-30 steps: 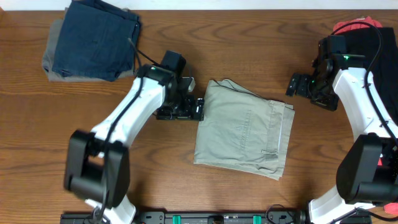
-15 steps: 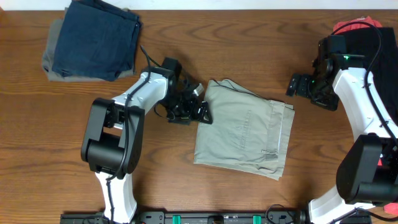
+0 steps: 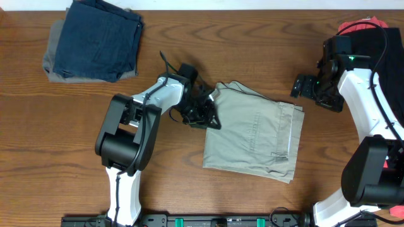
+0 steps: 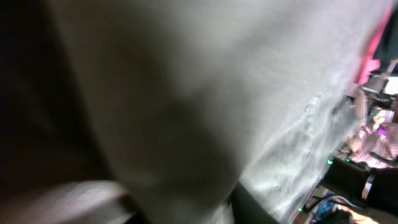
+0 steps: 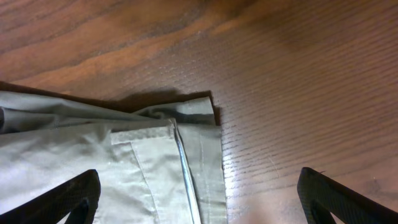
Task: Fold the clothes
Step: 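Drag the folded khaki shorts with the left gripper toward the jeans stack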
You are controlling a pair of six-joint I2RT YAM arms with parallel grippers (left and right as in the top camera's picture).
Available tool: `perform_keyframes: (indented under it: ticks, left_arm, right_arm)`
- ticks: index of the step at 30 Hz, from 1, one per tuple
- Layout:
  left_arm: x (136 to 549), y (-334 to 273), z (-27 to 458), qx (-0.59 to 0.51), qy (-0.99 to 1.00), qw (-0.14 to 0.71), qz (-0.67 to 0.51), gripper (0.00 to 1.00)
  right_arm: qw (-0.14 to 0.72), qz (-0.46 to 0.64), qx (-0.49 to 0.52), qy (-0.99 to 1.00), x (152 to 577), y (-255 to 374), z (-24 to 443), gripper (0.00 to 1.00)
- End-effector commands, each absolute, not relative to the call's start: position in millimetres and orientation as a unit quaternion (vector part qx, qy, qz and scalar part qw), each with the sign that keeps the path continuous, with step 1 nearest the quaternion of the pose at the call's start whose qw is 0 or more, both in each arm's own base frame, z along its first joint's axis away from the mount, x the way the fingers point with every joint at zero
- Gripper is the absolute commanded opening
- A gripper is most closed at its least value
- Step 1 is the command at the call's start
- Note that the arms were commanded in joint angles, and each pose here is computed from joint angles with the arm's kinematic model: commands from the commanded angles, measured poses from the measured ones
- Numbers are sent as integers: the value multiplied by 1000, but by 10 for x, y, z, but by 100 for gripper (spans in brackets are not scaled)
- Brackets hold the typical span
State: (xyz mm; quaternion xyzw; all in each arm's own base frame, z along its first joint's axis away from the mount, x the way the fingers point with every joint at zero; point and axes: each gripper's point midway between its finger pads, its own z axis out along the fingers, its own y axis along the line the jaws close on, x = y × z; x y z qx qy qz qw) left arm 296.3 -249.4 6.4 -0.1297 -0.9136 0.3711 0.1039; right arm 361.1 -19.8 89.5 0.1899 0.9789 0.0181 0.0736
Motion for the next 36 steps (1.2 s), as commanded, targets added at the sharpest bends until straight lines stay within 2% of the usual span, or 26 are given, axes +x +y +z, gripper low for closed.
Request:
perform_keyframes:
  ticks: [1,7,14,19,27,36]
  left_arm:
    - [2993,-2332,-109,-69,-942,118,306,6]
    - [3229,-2035,-17,-46,-970,87,223,6]
    - [3911,-1446,348,-80,-994,-21,70,6]
    - [4329,-990,596,-47,-995,-86,-11,6]
    - [4887,-354,1124,11,-983,-177,-38,6]
    - [5269,99,1736,36,-962,-265,-52,6]
  right_arm:
    - [79,12,194,978,3641,-267,922,99]
    - [79,12,194,978,3640,-267,922,99]
    - [79,12,194,978,3640,-267,922,98]
    - [79,12,194,978,3640,-267,922,99]
    - [79,12,194,978,3640,-267,922,99]
    - [79,12,194,978,3640,-267,923,99]
